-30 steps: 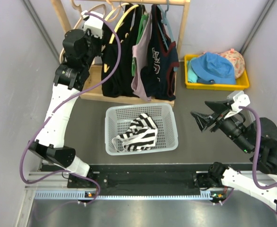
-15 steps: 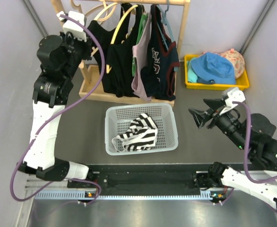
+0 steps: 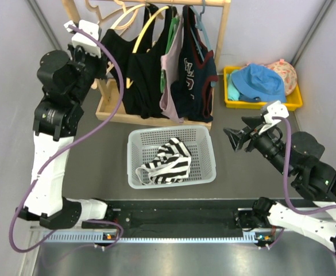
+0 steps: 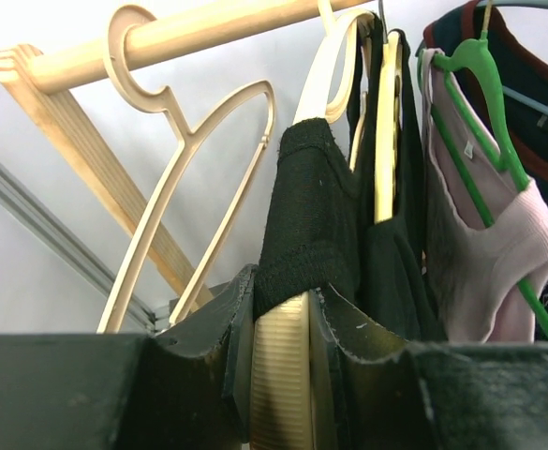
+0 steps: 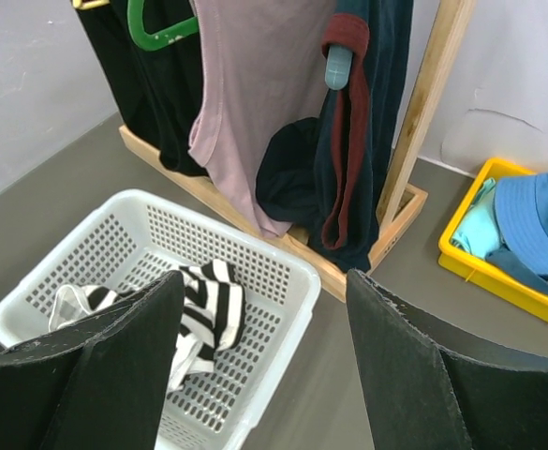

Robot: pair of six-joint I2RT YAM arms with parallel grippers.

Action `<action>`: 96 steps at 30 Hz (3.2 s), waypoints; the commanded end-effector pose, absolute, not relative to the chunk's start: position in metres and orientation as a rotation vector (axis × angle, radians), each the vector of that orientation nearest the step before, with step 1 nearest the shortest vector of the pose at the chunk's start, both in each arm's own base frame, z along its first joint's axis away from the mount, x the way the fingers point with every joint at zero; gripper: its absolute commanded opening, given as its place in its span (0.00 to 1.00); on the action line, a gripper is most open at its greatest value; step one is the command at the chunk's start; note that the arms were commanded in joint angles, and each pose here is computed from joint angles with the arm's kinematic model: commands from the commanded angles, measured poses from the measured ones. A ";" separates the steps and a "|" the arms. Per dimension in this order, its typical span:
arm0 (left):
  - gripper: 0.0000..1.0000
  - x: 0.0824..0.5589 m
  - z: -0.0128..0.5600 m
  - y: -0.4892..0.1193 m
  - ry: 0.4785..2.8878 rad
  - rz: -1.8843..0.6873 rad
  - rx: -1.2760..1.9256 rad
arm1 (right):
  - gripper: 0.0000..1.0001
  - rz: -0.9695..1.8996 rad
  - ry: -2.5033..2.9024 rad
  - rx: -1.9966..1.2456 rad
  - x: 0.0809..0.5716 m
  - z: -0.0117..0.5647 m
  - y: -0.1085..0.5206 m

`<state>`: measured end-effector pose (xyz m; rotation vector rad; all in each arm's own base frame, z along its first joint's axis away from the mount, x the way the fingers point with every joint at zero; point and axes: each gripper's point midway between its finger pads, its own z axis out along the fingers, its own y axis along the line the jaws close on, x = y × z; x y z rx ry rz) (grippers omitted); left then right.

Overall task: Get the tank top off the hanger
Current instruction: Pick up the hanger from the clothesline, then remove the tank top from the hanger.

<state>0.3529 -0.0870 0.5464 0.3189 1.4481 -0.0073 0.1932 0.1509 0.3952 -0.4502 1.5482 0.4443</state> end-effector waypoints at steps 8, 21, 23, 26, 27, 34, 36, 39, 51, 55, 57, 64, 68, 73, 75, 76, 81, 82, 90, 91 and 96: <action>0.00 0.207 0.647 -0.083 0.977 -0.125 0.435 | 0.70 0.442 1.546 -0.310 0.209 0.417 0.151; 0.00 0.142 0.680 -0.068 0.867 -0.162 0.401 | 0.70 0.260 1.676 0.172 0.315 0.370 0.091; 0.00 0.132 0.691 -0.065 0.831 -0.154 0.398 | 0.72 0.313 1.690 0.170 0.344 0.356 0.094; 0.00 0.124 0.704 -0.062 0.793 -0.134 0.396 | 0.72 0.312 1.736 0.071 0.374 0.337 0.114; 0.00 0.125 0.707 -0.062 0.788 -0.129 0.396 | 0.72 0.341 1.702 0.051 0.382 0.347 0.120; 0.00 0.110 0.721 -0.055 0.738 -0.093 0.388 | 0.72 0.359 1.749 -0.051 0.432 0.330 0.150; 0.00 0.104 0.727 -0.053 0.717 -0.092 0.378 | 0.72 0.352 1.759 -0.062 0.450 0.323 0.156; 0.00 0.098 0.732 -0.051 0.701 -0.091 0.369 | 0.72 0.358 1.730 -0.074 0.469 0.332 0.163; 0.00 0.076 0.750 -0.043 0.644 -0.072 0.339 | 0.39 0.239 1.746 -0.031 0.547 0.306 0.171; 0.00 0.067 0.754 -0.039 0.623 -0.052 0.330 | 0.07 0.181 1.765 -0.053 0.549 0.294 0.164; 0.00 0.070 0.754 -0.040 0.628 -0.051 0.329 | 0.00 0.174 1.782 -0.068 0.546 0.288 0.157; 0.00 0.088 0.750 -0.046 0.653 -0.068 0.341 | 0.00 0.335 1.836 -0.128 0.542 0.268 0.144; 0.00 0.096 0.747 -0.052 0.667 -0.089 0.357 | 0.14 0.420 1.862 -0.146 0.540 0.255 0.157; 0.00 0.105 0.722 -0.083 0.712 -0.152 0.534 | 0.60 0.362 1.889 -0.016 0.535 0.267 0.140; 0.00 0.106 0.708 -0.088 0.736 -0.144 0.574 | 0.69 0.254 1.837 0.072 0.519 0.299 0.113; 0.00 0.121 0.691 -0.095 0.784 -0.172 0.607 | 0.72 0.228 1.804 0.098 0.511 0.312 0.105; 0.00 0.117 0.635 -0.113 0.830 -0.271 0.698 | 0.89 0.231 1.573 0.155 0.427 0.402 0.075; 0.00 0.132 0.610 -0.116 0.881 -0.297 0.704 | 0.89 0.242 1.550 0.155 0.414 0.412 0.073; 0.00 0.120 0.530 -0.137 1.013 -0.441 0.848 | 0.91 0.437 1.511 0.108 0.332 0.439 0.085; 0.00 0.116 0.528 -0.137 1.006 -0.446 0.848 | 0.91 0.502 1.487 0.062 0.315 0.441 0.094; 0.00 0.130 0.522 -0.134 1.015 -0.443 0.791 | 0.91 0.708 1.472 -0.066 0.264 0.441 0.121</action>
